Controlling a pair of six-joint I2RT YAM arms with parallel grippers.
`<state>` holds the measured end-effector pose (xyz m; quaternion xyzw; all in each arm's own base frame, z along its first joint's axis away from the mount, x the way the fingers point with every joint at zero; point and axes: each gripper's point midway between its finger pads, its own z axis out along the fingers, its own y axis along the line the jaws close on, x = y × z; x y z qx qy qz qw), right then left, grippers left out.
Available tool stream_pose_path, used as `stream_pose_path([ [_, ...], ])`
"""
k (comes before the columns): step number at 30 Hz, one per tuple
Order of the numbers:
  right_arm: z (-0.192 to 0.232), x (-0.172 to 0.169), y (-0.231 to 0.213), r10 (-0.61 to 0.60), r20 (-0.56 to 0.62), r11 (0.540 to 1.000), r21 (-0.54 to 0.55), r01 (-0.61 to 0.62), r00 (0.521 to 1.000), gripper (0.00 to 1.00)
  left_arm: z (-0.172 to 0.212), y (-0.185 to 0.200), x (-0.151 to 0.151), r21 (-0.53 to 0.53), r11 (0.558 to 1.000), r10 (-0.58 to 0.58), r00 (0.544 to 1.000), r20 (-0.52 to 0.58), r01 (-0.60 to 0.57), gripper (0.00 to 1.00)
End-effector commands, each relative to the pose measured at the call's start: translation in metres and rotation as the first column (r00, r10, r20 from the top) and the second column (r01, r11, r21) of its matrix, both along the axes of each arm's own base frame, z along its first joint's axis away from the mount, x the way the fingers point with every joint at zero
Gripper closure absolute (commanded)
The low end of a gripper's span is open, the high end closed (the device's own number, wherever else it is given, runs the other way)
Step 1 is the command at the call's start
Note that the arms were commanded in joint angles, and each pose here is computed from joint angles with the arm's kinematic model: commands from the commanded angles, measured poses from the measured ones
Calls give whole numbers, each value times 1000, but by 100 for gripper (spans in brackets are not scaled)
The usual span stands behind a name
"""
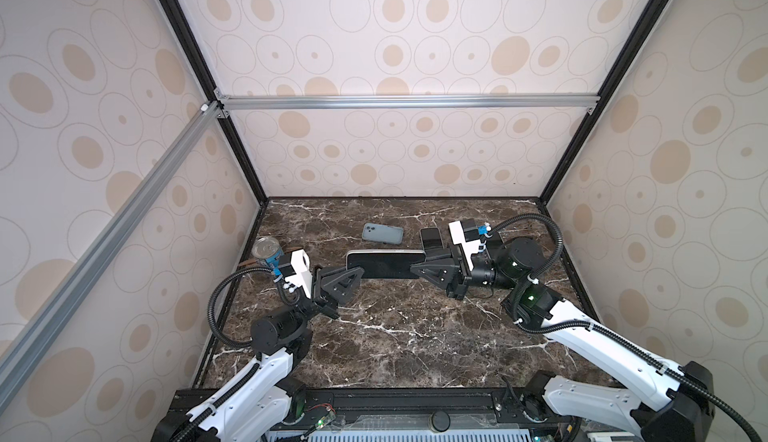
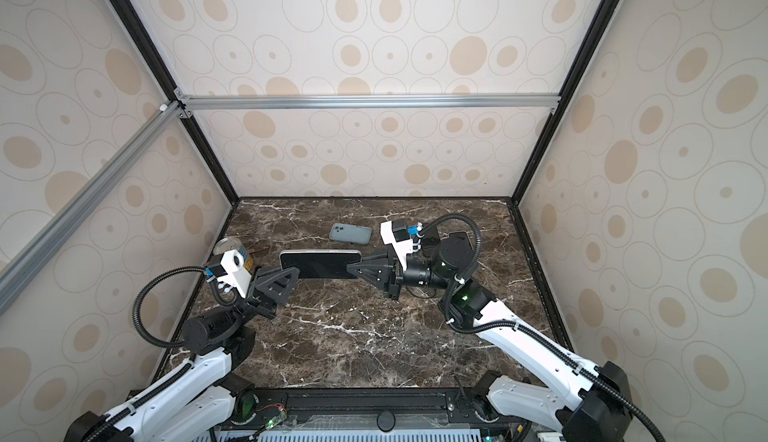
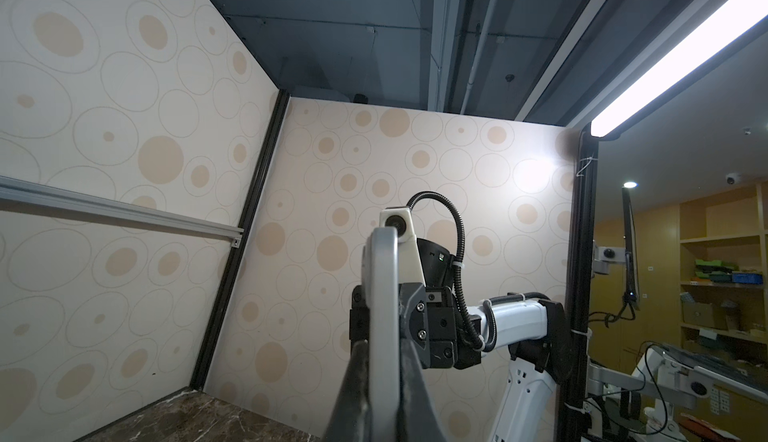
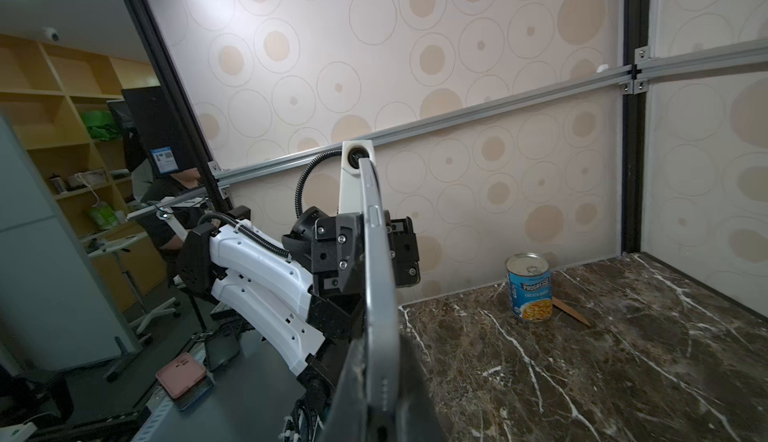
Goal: Put the phone into the phone case
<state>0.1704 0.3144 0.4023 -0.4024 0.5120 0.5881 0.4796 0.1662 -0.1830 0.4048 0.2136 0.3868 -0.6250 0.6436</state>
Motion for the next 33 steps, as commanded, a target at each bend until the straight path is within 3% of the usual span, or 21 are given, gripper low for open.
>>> stream_pose_path([
  [1,16,-1,-3,-18,34,999,40,16,999,100,14,7,-11,-31,999,18,997,77,-16,100],
  [6,15,3,-7,-66,30,997,42,65,997,100,11,11,-1,-40,998,55,997,46,-53,96],
  [8,14,10,-11,-123,22,992,43,122,992,100,10,14,4,-46,996,78,996,31,-77,54],
  [9,14,13,-14,-156,16,987,41,155,988,100,9,15,8,-48,995,92,996,19,-91,39],
  [11,12,22,-21,-232,3,972,35,232,973,100,6,17,18,-41,991,126,992,-14,-127,25],
  [13,11,30,-30,-312,-2,950,26,312,950,100,-1,19,36,-14,984,173,982,-73,-175,18],
  [16,9,42,-45,-428,-5,904,9,428,904,100,-15,22,68,49,963,270,947,-176,-266,17],
  [19,5,55,-62,-549,-10,836,-28,549,836,100,-40,24,108,169,916,399,872,-285,-364,24],
  [23,0,68,-84,-666,-1,743,-87,664,746,100,-86,38,168,407,783,618,663,-423,-470,34],
  [27,-4,70,-95,-711,28,696,-118,709,703,100,-111,36,209,569,698,707,541,-454,-435,36],
  [30,-7,68,-100,-719,47,684,-131,718,693,100,-137,19,242,663,663,732,485,-478,-347,39],
  [33,-7,65,-105,-724,62,675,-144,724,687,100,-160,-4,273,721,640,740,467,-484,-266,44],
])
